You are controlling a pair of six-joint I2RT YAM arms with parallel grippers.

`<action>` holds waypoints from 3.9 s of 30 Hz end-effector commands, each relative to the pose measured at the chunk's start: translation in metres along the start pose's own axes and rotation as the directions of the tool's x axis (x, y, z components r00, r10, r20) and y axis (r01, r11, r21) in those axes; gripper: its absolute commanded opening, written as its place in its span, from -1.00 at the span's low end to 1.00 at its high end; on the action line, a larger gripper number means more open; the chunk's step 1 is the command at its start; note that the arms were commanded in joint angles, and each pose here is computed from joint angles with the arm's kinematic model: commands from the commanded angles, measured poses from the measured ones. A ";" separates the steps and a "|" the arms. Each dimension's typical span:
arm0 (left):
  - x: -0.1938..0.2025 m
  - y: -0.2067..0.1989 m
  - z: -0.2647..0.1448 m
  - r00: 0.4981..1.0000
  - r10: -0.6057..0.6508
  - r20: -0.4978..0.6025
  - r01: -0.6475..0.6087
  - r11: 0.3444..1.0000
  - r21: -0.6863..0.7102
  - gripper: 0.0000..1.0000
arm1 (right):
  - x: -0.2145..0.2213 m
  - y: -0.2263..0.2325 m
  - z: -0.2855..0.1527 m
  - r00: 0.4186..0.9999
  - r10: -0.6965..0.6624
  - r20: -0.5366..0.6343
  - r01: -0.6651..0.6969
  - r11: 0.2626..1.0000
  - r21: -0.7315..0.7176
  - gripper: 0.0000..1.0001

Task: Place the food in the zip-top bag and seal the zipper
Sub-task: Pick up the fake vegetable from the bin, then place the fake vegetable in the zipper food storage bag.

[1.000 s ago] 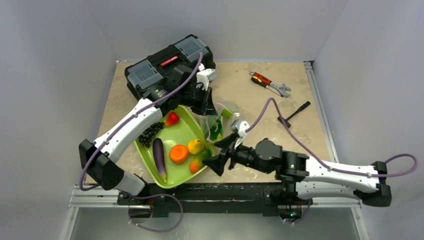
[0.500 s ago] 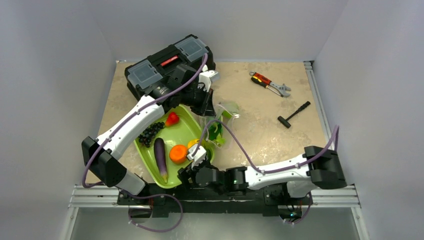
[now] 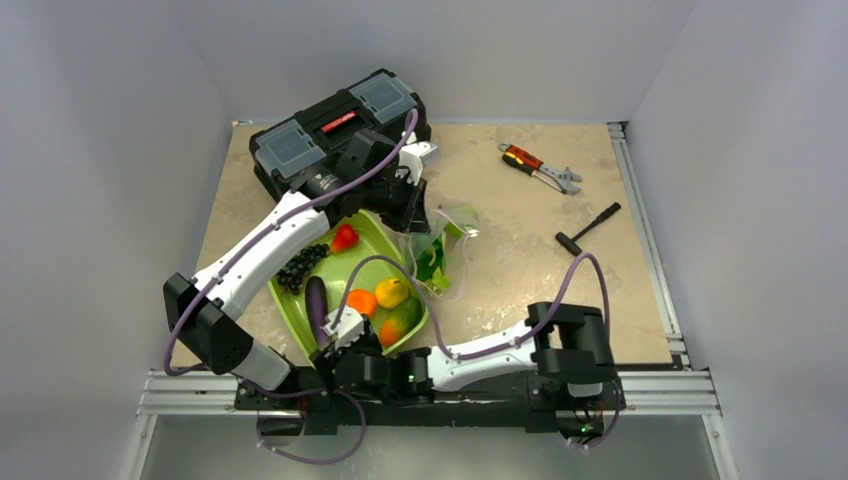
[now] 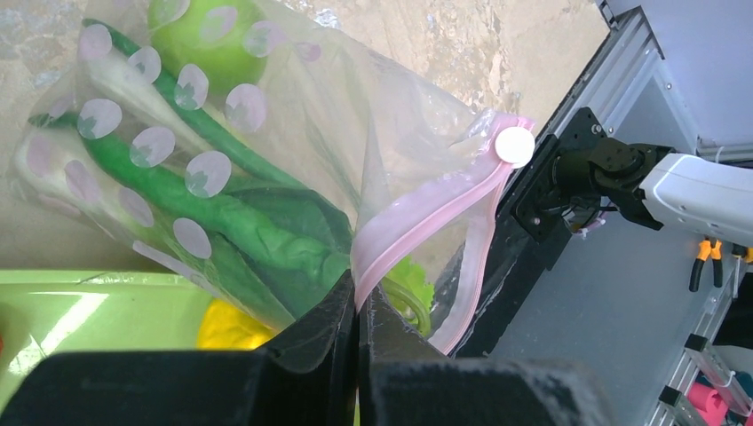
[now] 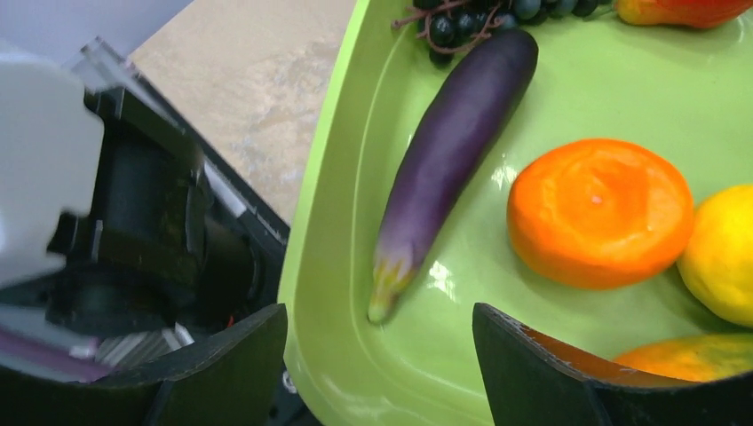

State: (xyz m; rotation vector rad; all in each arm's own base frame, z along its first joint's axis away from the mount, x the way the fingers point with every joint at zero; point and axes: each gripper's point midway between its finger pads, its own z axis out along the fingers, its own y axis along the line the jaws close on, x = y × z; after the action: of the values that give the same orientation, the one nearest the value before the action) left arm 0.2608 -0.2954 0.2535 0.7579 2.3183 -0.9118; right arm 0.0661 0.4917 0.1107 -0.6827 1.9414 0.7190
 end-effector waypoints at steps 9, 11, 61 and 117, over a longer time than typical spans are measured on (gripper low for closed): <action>-0.018 -0.007 -0.010 0.997 0.036 0.066 -0.036 0.999 -0.001 -1.00 | -0.021 -0.018 0.046 0.991 0.128 0.032 -0.132 0.967 0.217 0.27; -0.018 -0.007 -0.011 0.997 0.038 0.069 -0.038 0.999 -0.003 -1.00 | -0.021 -0.019 0.052 0.990 0.138 0.017 -0.139 0.969 0.205 0.23; -0.018 0.007 -0.009 0.997 0.035 0.072 -0.029 0.996 -0.079 -1.00 | -0.066 -0.013 -0.057 0.977 -0.131 -0.166 0.087 0.964 -0.250 -1.00; 0.000 -0.019 -0.023 0.985 0.062 0.163 -0.062 0.998 -0.003 -1.00 | -0.191 -0.219 -0.092 0.969 0.249 -0.009 -0.224 0.886 0.405 0.46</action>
State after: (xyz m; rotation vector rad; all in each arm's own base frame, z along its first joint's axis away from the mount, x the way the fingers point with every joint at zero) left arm 0.2538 -0.2816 0.2575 0.6883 2.2080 -0.8359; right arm 0.2443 0.2978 0.2285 -0.2109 2.3032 0.2868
